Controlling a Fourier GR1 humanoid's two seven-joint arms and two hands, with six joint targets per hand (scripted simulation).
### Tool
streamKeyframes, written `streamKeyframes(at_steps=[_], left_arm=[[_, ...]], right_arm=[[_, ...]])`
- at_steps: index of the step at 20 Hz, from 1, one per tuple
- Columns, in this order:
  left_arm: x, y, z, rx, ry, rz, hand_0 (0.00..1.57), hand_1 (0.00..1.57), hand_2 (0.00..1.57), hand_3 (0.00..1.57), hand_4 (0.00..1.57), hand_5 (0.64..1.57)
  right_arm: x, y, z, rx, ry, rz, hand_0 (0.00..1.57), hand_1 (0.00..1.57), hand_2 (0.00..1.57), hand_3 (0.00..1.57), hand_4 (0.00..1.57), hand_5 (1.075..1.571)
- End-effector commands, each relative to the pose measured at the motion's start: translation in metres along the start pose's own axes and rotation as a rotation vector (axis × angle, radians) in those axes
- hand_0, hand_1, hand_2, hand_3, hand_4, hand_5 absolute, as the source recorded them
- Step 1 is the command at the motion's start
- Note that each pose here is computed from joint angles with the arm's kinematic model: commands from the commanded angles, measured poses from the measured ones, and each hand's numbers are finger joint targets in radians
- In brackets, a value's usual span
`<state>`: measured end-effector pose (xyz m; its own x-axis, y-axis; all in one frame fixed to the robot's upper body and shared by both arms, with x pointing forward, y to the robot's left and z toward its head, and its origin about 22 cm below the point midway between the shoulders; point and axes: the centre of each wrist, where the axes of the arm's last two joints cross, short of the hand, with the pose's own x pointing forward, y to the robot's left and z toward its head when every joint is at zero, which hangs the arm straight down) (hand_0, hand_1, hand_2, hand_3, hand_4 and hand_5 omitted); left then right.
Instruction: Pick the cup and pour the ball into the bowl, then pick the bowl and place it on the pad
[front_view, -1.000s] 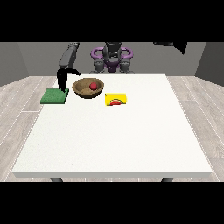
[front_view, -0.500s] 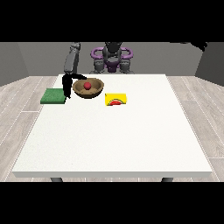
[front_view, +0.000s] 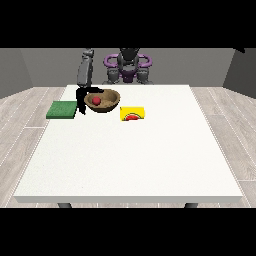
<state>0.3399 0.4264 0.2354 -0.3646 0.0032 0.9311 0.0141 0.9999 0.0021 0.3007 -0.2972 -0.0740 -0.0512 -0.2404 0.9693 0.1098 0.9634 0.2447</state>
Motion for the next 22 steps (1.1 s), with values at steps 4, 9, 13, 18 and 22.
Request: streamKeyframes(at_steps=[4,9,13,18,22], left_arm=[[0.016,-0.001,-0.001,-0.025,-0.047,0.003,0.00,0.00,0.00,0.00,0.25,1.515],[0.041,0.017,-0.002,-0.016,-0.133,0.003,0.00,0.00,0.00,0.00,0.55,1.564],[0.022,0.012,0.001,-0.021,-0.067,0.012,0.00,0.00,0.00,0.00,0.67,1.570],[-0.005,0.034,0.014,0.036,0.010,0.005,0.00,0.00,0.00,0.00,0.73,1.569],[-0.014,0.051,0.025,0.105,0.038,0.005,0.00,0.00,0.00,0.00,0.72,1.569]], right_arm=[[-0.035,-0.012,0.027,-0.181,0.153,0.061,1.57,1.57,1.57,1.51,0.79,1.427],[-0.020,-0.020,0.020,-0.203,0.137,0.131,1.57,1.57,1.57,1.57,1.09,1.471],[-0.001,-0.032,0.014,-0.262,0.142,0.106,1.57,1.57,1.57,1.57,1.07,1.494],[0.029,-0.019,0.000,-0.237,0.184,0.218,1.57,1.57,1.57,1.57,1.05,1.533],[0.082,-0.031,-0.032,-0.219,0.234,0.164,1.57,1.57,1.57,1.57,1.03,1.534]])
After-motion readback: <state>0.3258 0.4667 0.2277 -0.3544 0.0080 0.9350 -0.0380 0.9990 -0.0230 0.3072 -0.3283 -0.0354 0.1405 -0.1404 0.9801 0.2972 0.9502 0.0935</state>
